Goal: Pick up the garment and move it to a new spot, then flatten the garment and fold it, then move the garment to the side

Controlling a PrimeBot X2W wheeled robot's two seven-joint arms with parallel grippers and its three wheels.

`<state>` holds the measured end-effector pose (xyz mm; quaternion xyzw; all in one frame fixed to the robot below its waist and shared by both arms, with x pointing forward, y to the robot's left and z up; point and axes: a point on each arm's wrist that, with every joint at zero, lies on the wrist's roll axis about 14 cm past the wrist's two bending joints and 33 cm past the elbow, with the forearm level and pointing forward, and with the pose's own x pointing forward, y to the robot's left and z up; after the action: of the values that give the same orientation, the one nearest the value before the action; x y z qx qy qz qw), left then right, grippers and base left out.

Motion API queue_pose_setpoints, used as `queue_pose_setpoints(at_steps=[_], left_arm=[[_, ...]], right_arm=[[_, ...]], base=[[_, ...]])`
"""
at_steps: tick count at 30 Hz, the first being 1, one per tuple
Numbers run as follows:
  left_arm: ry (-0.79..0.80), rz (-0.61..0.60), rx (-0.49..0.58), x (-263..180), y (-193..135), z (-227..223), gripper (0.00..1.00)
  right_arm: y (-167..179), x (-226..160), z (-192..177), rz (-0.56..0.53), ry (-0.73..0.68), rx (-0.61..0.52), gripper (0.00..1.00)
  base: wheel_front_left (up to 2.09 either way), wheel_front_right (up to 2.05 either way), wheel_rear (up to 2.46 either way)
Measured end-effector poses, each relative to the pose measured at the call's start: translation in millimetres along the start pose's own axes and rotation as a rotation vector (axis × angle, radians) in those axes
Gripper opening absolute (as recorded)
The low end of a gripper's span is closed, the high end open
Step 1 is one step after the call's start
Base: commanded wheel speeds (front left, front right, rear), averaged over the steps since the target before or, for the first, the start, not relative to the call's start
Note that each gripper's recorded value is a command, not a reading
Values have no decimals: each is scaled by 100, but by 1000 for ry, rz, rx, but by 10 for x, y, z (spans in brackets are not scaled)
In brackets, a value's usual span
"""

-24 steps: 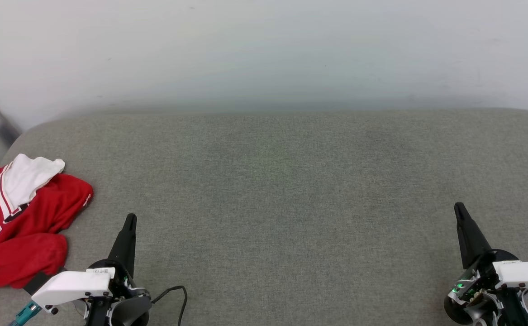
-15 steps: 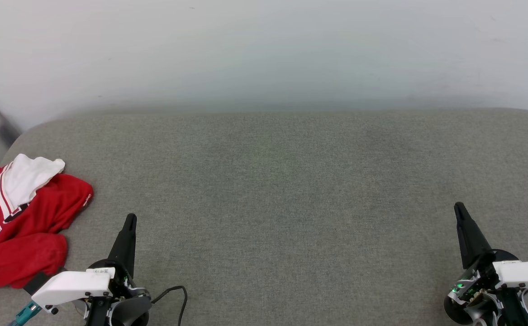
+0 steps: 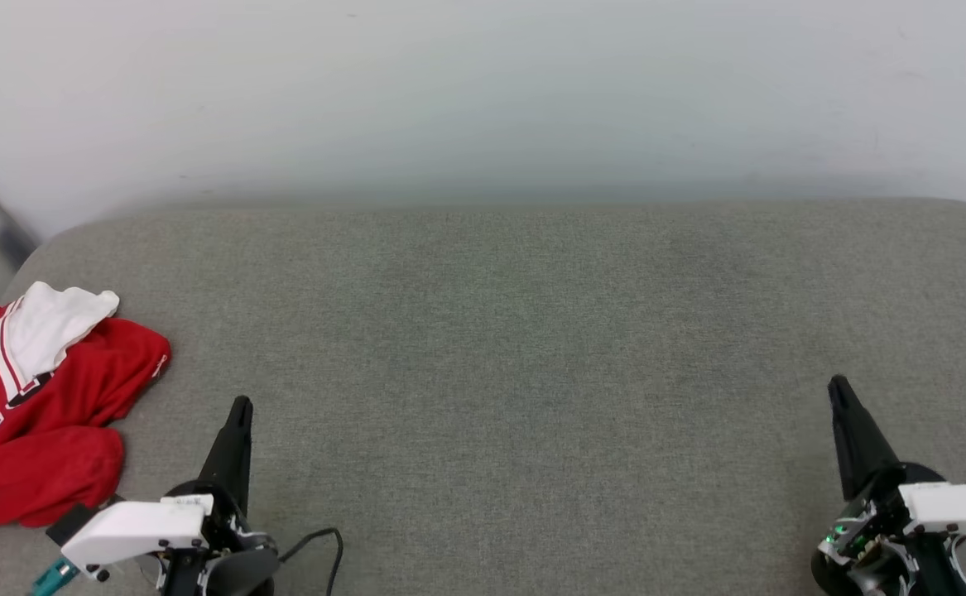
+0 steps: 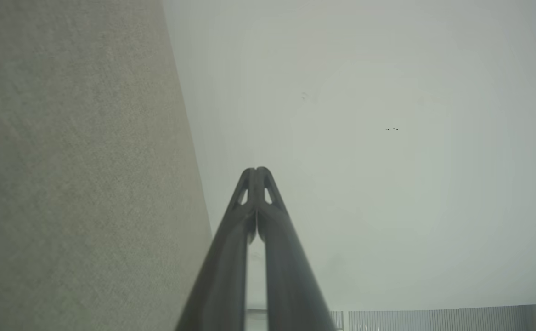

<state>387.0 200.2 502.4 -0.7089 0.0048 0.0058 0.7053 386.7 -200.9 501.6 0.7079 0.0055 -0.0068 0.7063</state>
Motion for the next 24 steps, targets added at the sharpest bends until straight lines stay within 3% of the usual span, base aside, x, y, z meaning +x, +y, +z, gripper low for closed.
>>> queue_pose_setpoints(at_steps=[4, 15, 24], left_arm=[[3, 32, -1, -51, 109, -33, 100], [23, -26, 55, -11, -77, -205, 100], [22, -53, 211, -1, -161, -254, 100]], right_arm=[[-111, -56, 1, -33, -8, -1, 100], [15, -28, -56, 4, -20, -79, 100], [118, -14, -111, 34, -14, -278, 100]], base=[[0, 0, 0], [0, 0, 0], [0, 0, 0]])
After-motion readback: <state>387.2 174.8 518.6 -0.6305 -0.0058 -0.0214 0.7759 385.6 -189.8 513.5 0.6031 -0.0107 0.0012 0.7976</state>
